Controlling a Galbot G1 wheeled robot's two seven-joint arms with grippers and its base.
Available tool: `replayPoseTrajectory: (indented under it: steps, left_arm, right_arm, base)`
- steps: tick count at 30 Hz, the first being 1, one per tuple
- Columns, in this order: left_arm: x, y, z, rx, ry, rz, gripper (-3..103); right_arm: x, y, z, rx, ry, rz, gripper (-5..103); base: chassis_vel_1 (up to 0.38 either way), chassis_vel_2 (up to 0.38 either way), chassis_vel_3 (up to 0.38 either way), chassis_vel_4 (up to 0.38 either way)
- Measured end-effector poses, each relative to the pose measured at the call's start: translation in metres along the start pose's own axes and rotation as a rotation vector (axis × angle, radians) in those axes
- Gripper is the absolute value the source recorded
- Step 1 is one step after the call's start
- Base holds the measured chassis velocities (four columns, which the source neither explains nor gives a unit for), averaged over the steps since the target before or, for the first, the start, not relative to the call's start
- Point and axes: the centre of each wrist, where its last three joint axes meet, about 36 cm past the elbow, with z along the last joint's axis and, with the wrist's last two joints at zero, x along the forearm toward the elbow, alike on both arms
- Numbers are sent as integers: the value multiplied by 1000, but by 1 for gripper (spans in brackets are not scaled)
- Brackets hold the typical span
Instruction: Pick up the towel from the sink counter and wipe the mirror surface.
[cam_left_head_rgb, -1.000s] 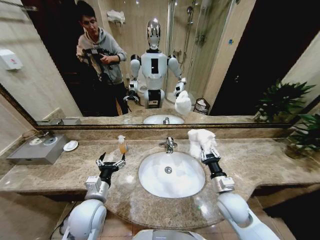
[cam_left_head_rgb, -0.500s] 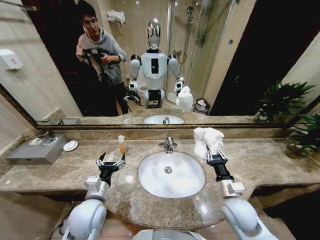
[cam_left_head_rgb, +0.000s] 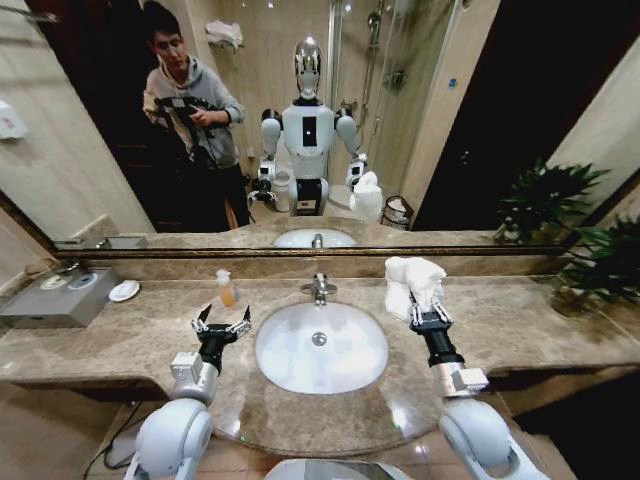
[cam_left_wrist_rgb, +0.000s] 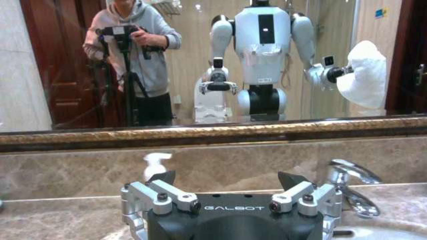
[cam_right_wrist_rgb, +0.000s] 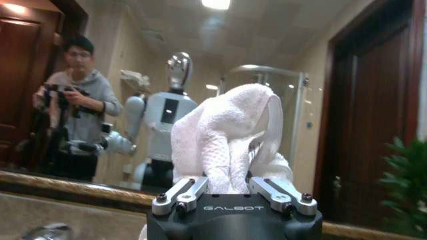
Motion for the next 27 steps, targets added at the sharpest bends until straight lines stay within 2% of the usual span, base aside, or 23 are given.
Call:
replayPoseTrajectory:
  steps: [6,16,18,21,24,27]
  left_arm:
    - [0,0,0,0,0,0,100]
    - [0,0,0,0,0,0,100]
    - [0,0,0,0,0,0,100]
    - [0,0,0,0,0,0,100]
    - [0,0,0,0,0,0,100]
    - [0,0,0,0,0,0,100]
  right_arm:
    - [23,-15,12,-14,86,15,16]
    - [29,-15,19,-60,118,2,16]
    - [30,-20,21,-53,134,-5,16]
    - [32,-43,21,-7,175,-49,16]
    - [30,-50,16,-5,230,-86,16]
    - [22,-45,5,-5,311,-107,16]
  base:
    - [3,-5,-3,5]
    - [-57,-51,51,62]
    - [-107,-102,102,130]
    - [-81,-73,77,64]
    - [-14,-21,22,12]
    - [0,0,0,0]
